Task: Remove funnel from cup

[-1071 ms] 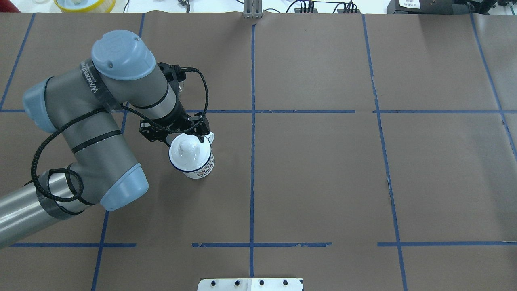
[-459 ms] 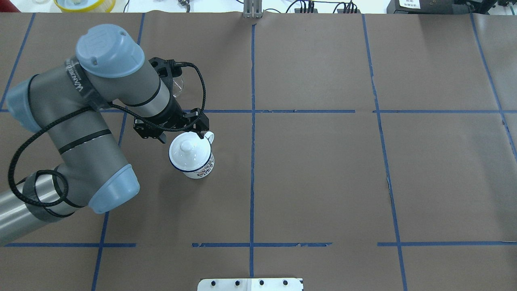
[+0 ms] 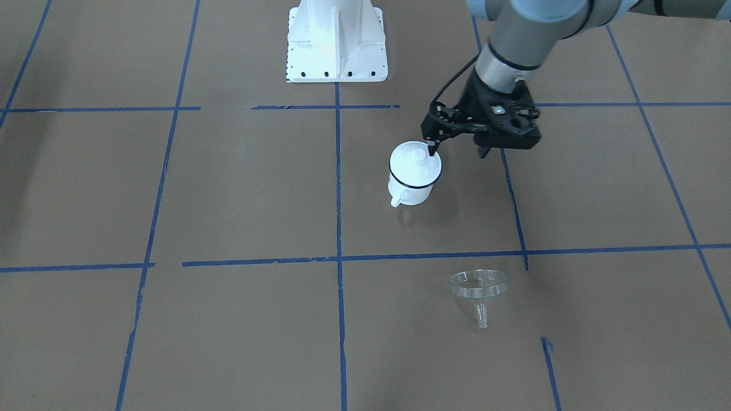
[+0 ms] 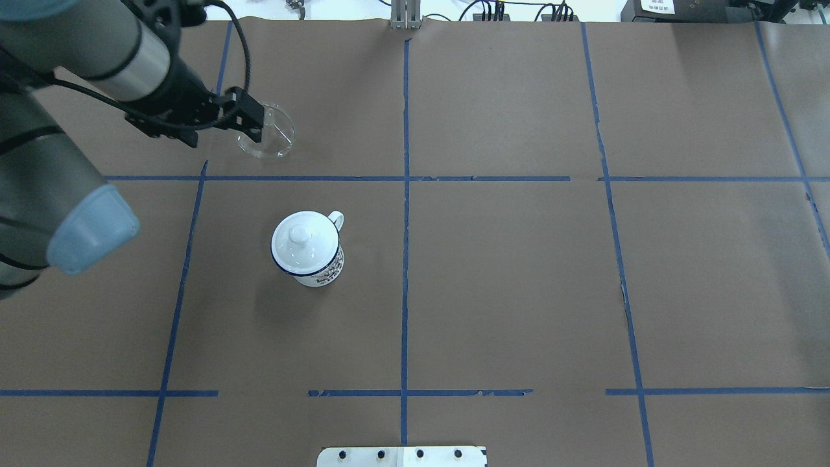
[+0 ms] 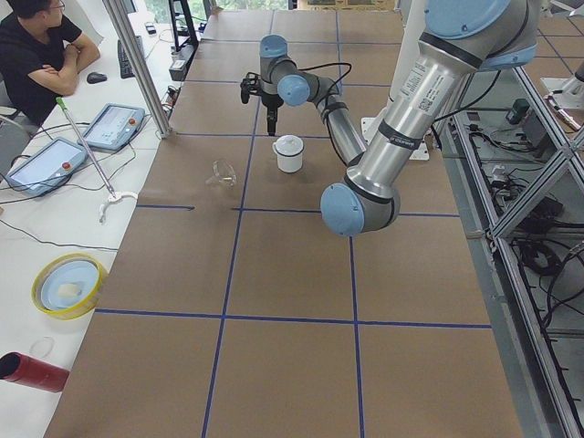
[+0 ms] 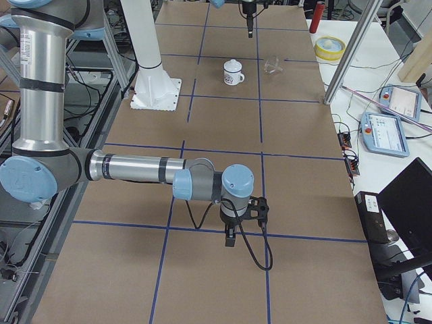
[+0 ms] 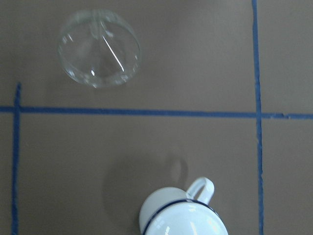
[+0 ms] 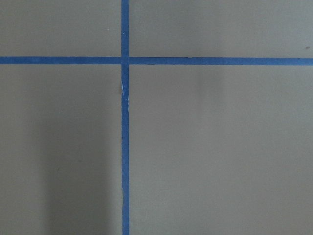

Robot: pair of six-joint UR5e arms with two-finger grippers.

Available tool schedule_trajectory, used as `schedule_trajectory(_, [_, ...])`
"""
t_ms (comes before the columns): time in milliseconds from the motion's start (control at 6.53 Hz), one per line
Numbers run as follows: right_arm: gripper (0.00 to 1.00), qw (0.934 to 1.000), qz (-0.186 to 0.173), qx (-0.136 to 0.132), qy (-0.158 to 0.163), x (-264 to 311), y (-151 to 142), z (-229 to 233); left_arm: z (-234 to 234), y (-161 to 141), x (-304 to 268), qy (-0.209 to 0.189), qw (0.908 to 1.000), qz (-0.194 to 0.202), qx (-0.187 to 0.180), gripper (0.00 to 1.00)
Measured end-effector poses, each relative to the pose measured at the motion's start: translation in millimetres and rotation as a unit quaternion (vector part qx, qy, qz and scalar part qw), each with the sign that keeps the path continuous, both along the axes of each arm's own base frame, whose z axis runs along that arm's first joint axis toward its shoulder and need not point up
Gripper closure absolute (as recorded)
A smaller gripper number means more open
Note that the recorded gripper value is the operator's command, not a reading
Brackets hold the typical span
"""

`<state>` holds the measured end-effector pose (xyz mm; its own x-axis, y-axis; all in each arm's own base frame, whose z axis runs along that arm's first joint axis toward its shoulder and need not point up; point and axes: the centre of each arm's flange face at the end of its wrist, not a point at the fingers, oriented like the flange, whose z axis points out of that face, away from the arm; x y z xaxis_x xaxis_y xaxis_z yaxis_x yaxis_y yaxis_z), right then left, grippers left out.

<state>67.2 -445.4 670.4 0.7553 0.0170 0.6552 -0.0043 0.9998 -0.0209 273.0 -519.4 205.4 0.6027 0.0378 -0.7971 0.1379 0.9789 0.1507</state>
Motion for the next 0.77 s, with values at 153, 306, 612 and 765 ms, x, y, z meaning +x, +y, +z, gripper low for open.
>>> schedule_trajectory(153, [0.0, 1.0, 0.0, 0.0, 0.0, 0.0, 0.1, 0.0, 18.7, -11.5, -29.6, -0.021, 0.9991, 0.011, 0.035, 0.0])
schedule_trajectory(306, [0.0, 1.0, 0.0, 0.0, 0.0, 0.0, 0.1, 0.1, 50.3, -23.9, -56.1, -0.054, 0.9953, 0.038, 0.072, 0.0])
schedule_trajectory(612, [0.0, 1.0, 0.0, 0.0, 0.0, 0.0, 0.1, 0.3, 124.1, -69.0, -126.6, -0.097, 0.9843, 0.096, 0.113, 0.0])
schedule_trajectory(765, [0.0, 1.0, 0.0, 0.0, 0.0, 0.0, 0.1, 0.3, 166.3, -86.9, -171.4, -0.105, 0.9819, 0.112, 0.111, 0.0])
